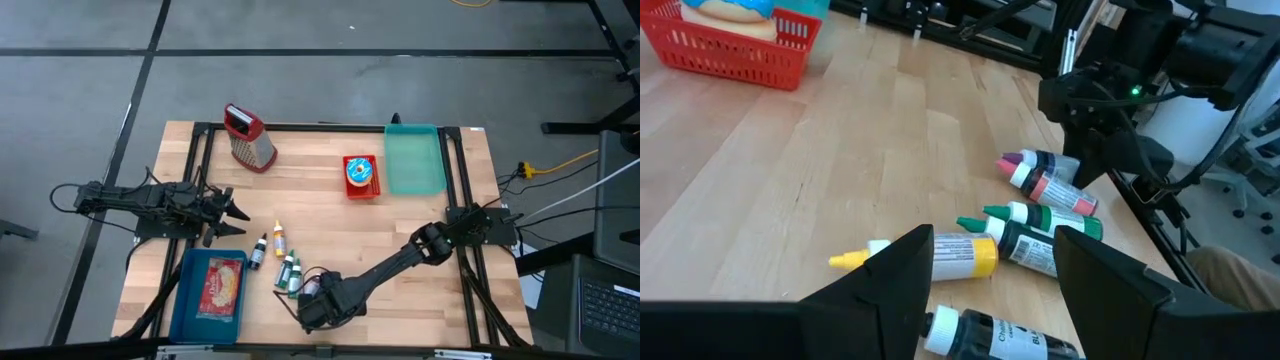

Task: Pick & Place Food Item
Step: Put the violet food coloring bottle into the green bin

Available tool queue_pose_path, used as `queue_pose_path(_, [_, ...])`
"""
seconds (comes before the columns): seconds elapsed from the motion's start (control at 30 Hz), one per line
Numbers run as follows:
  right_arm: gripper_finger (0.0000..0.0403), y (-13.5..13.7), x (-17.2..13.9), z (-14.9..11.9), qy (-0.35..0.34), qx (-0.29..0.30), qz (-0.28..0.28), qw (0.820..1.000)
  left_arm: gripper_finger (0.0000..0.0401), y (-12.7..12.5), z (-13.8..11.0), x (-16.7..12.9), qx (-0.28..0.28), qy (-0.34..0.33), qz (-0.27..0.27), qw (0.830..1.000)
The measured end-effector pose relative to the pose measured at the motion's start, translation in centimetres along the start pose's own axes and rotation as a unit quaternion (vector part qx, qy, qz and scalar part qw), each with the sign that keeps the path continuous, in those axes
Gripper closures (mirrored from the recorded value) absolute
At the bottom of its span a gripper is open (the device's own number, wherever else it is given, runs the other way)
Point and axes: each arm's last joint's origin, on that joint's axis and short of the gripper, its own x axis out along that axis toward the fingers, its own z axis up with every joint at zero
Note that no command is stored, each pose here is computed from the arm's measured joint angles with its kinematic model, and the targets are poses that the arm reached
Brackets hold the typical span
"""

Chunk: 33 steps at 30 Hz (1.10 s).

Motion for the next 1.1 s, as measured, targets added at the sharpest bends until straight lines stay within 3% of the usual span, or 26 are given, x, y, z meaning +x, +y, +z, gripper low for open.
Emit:
queue_pose_path(0.27, [0.0298, 0.4, -0.6, -0.1, -0.022, -0.01, 0.023, 0.999, 0.0198, 0.0, 0.1, 0.0, 0.007, -0.004, -0.001, 1.0])
queue_pose_path(0.4, [0.0291, 0.4, -1.4, 0.3, -0.08, -0.012, 0.035, 0.996, 0.0198, -0.1, 0.3, 0.0, 0.011, -0.013, -0.004, 1.0])
queue_pose_path(0.6, [0.0299, 0.7, -4.8, 1.0, -0.17, -0.009, 0.108, 0.979, 0.0198, -0.1, 0.3, 0.0, 0.012, -0.014, -0.005, 1.0])
queue_pose_path(0.83, [0.0294, 0.6, -8.2, 2.0, -0.274, -0.009, 0.17, 0.947, 0.0198, -0.1, 0.3, 0.0, 0.012, -0.013, -0.007, 1.0])
queue_pose_path(1.1, [0.0298, -1.1, -11.4, 4.4, -0.335, 0.003, 0.115, 0.935, 0.0198, -0.1, 0.3, 0.0, 0.012, -0.012, -0.007, 1.0])
